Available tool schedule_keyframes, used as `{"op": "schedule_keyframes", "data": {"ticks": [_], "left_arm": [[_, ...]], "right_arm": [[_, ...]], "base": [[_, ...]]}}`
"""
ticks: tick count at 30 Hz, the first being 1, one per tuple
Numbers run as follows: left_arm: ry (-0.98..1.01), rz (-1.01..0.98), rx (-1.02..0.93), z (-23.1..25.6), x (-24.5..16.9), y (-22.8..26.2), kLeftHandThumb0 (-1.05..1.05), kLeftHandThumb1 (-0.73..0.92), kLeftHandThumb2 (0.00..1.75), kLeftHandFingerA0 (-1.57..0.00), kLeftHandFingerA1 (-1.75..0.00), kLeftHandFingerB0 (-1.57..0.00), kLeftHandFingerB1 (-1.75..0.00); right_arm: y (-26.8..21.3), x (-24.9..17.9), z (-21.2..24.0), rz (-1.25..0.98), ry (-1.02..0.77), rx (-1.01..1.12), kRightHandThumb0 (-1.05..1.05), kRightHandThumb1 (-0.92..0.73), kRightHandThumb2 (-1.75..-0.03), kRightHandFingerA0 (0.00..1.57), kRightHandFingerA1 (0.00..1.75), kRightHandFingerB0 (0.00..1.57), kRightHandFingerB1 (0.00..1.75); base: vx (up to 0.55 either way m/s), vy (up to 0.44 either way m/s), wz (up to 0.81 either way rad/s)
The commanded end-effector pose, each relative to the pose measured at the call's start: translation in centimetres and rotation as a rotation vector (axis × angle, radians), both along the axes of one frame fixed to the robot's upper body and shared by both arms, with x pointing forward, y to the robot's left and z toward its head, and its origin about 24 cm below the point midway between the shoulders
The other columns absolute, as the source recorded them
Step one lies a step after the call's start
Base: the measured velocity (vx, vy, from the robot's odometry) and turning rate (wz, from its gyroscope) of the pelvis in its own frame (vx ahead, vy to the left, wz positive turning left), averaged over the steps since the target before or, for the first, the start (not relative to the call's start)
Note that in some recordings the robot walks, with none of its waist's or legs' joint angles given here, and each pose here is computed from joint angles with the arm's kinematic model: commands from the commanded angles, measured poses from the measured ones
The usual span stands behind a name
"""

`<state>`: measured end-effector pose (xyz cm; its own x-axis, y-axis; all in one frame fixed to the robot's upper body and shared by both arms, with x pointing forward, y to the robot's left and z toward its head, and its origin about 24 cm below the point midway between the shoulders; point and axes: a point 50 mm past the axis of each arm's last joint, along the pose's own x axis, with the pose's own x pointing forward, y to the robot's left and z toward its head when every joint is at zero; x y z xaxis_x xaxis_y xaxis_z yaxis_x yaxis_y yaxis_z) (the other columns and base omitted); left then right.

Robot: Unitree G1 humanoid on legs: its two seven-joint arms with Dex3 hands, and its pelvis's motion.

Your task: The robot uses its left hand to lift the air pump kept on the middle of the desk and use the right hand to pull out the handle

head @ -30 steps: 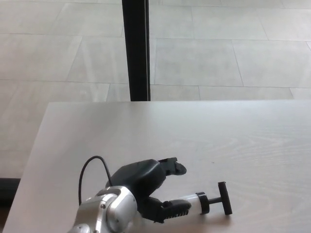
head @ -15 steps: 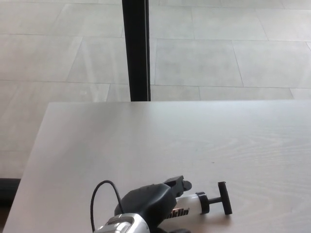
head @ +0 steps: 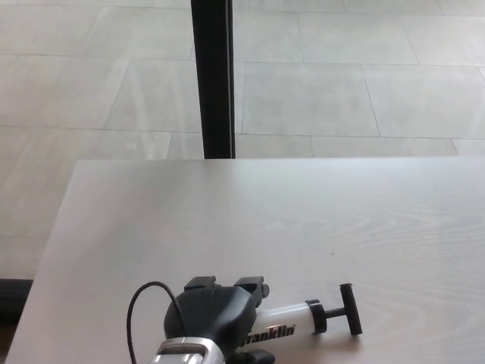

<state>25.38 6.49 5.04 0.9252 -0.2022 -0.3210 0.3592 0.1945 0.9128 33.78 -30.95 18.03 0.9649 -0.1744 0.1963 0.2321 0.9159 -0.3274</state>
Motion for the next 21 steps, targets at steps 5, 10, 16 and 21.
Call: {"op": "schedule_keyframes", "data": {"ticks": [5, 10, 16, 21], "left_arm": [[-0.18, 0.008, 0.015, 1.1, 2.0, -2.4, -0.63, 0.76, 0.62, -0.35, -0.86, -0.26, -0.42], [-0.224, -0.047, 0.002, 1.2, 1.8, -4.1, -0.64, 0.8, 0.64, -0.39, -0.84, -0.29, -0.42], [-0.158, -0.054, 0.152, -0.5, 1.3, -3.2, -0.66, 0.78, 0.63, -0.35, -0.81, -0.27, -0.38], [-0.11, -0.065, 0.291, -1.4, 1.1, -1.7, -0.68, 0.8, 0.64, -0.3, -0.66, -0.25, -0.38]], "right_arm": [[-0.2, 0.0, 1.1, -0.029, -0.054, 0.008, -0.55, -0.74, -0.62, 0.58, 0.66, 0.55, 0.46], [0.2, 0.1, 1.4, -0.026, -0.067, 0.0, -0.55, -0.74, -0.62, 0.56, 0.7, 0.55, 0.47], [-0.1, 0.0, 1.7, -0.041, -0.065, -0.041, -0.53, -0.76, -0.63, 0.54, 0.68, 0.52, 0.46], [-0.4, -0.4, 1.4, -0.049, -0.051, -0.08, -0.55, -0.75, -0.62, 0.56, 0.67, 0.52, 0.45]], "base": [[0.0, 0.0, 0.0], [0.0, 0.0, 0.0], [0.0, 0.0, 0.0], [0.0, 0.0, 0.0]]}}
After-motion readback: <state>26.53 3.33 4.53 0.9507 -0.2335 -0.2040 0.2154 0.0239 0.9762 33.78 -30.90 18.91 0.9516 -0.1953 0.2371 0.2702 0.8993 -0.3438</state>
